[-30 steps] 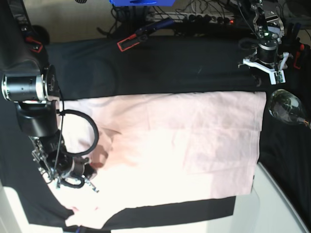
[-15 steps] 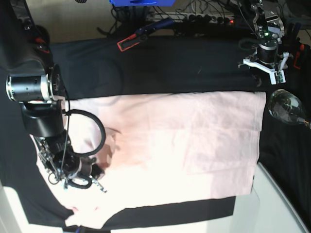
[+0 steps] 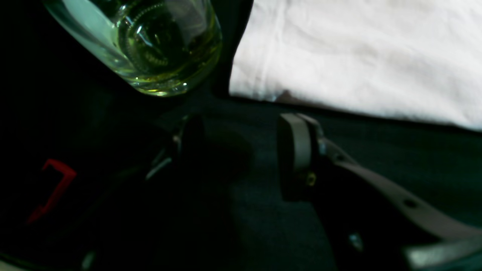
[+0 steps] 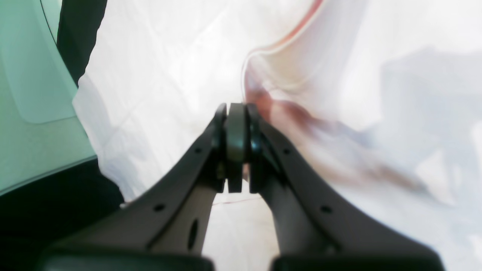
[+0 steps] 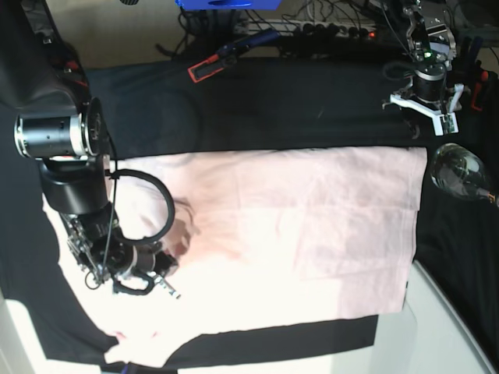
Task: Fold the T-shirt properly
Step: 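Slide the right gripper along the folded sleeve toward the hem, pressing it, then raise the right gripper and withdraw it from the shirt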
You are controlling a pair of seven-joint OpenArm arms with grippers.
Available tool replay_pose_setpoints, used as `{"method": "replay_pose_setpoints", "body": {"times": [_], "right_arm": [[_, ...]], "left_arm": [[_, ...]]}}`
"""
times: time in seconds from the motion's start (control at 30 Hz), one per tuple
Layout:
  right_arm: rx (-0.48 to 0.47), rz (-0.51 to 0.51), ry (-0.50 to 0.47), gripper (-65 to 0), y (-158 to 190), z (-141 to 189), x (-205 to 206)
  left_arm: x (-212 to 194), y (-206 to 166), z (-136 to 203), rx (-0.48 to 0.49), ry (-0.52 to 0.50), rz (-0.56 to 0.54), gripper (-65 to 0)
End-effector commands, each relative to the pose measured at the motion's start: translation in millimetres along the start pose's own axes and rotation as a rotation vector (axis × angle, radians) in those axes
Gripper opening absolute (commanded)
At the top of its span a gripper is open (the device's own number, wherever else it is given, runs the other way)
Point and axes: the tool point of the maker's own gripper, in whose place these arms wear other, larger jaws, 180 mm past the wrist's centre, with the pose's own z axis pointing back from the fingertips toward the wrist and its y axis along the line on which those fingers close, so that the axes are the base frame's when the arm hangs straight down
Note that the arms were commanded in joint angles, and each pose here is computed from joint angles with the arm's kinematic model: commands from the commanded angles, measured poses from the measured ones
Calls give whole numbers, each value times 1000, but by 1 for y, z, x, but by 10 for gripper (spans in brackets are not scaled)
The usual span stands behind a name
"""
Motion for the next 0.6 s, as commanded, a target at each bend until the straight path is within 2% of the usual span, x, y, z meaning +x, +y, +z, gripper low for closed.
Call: {"method": "replay_pose_setpoints", "body": {"times": [0.0,0.13,0.2,0.23,0.33,0.4,0.47,0.57], "right_arm": [[48,16,-37,-647,23,6,21],[52,14,-34,-646,22,5,17],[58,19,-22,-612,27,3,13],[60,16,-7,-572,28,3,10],[72,15,18,-386,34,1,3],[85,18,8,-309,39,2,4],[113,39,-14,-312,46,6,8],[247,174,-76,-326,81,31,20]], "left_arm": [[12,8,-1,14,-41,-8,-349],[12,8,-1,14,-41,-8,-349],[12,8,-1,14,-41,-8,-349],[12,8,-1,14,-41,-8,-349],[12,8,-1,14,-41,-8,-349],[12,8,-1,14,-41,-8,-349],[12,8,0,14,-39,-8,-349],[12,8,0,14,-39,-8,-349]]}}
